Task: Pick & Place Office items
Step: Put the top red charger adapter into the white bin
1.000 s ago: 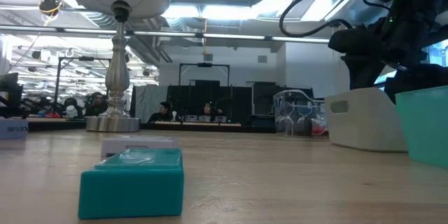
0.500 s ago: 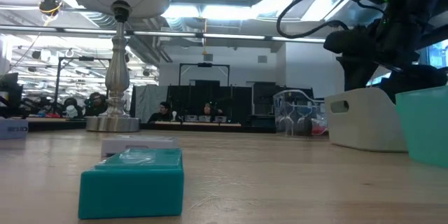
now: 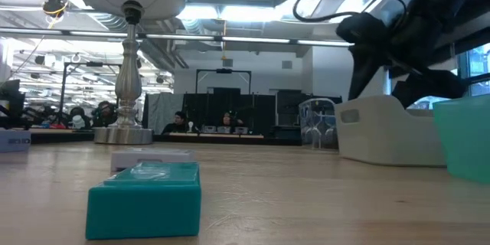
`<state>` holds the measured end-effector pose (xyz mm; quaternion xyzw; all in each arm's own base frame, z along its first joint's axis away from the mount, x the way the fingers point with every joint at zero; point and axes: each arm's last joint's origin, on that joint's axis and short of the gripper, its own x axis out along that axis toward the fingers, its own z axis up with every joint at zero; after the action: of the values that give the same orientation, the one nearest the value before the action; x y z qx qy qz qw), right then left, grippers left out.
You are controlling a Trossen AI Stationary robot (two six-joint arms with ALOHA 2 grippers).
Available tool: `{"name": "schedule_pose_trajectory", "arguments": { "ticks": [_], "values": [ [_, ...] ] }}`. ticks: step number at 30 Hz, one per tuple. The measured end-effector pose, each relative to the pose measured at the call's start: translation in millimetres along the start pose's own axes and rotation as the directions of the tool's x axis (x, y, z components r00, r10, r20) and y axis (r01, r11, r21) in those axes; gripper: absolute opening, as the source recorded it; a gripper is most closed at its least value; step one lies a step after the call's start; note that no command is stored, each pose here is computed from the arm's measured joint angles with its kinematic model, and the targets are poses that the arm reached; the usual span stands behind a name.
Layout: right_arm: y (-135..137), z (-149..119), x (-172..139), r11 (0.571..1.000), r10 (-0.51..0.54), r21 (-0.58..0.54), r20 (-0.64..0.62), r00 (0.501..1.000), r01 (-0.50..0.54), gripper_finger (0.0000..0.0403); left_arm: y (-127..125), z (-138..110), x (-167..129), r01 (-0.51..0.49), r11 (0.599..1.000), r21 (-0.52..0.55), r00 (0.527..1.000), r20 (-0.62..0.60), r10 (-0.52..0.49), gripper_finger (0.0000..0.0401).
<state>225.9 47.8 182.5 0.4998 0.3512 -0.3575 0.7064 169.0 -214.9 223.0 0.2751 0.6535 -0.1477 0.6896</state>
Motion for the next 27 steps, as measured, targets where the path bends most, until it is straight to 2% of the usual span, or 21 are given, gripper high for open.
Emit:
{"name": "schedule_pose_trajectory", "arguments": {
  "ticks": [2, 4, 6, 9, 11, 16, 20, 27],
  "values": [
    [1, 0, 0, 1.000, 0.009, 0.001, 0.000, 1.000, -0.009, 0.0302, -6, -11, 1, 0.069, 0.997, -0.037, 0.998, 0.016, -0.068, 0.0274],
    [1, 0, 0, 1.000, 0.009, -0.001, 0.001, 1.000, -0.009, 0.0302, -10, -20, 6, 0.079, 0.996, -0.043, 0.996, 0.034, -0.077, 0.0274],
    [1, 0, 0, 1.000, 0.009, -0.001, 0.001, 1.000, -0.009, 0.0302, -10, -25, 9, 0.015, 1.000, -0.026, 0.996, 0.087, -0.012, 0.0274],
    [1, 0, 0, 1.000, 0.008, 0.002, 0.000, 1.000, -0.008, 0.0302, -7, -27, 14, -0.133, 0.991, 0.004, 0.978, 0.163, 0.130, 0.0274],
    [1, 0, 0, 1.000, 0.008, 0.003, -0.002, 1.000, -0.008, 0.0302, -6, -28, 15, -0.160, 0.987, 0.013, 0.970, 0.186, 0.155, 0.0274],
    [1, 0, 0, 1.000, 0.008, -0.001, -0.003, 1.000, -0.008, 0.0302, -7, -35, 19, -0.076, 0.997, -0.009, 0.983, 0.170, 0.077, 0.0274],
    [-1, 0, 0, 0.999, -0.009, -0.034, -0.003, 1.000, 0.009, 0.0302, -5, -36, 23, -0.087, 0.996, -0.003, 0.979, 0.186, 0.086, 0.0274],
    [-16, -3, -1, 0.986, -0.165, -0.042, -0.099, 0.981, 0.161, 0.0302, -5, -34, 31, -0.040, 0.999, -0.027, 0.971, 0.235, 0.046, 0.0274]
  ]
}}
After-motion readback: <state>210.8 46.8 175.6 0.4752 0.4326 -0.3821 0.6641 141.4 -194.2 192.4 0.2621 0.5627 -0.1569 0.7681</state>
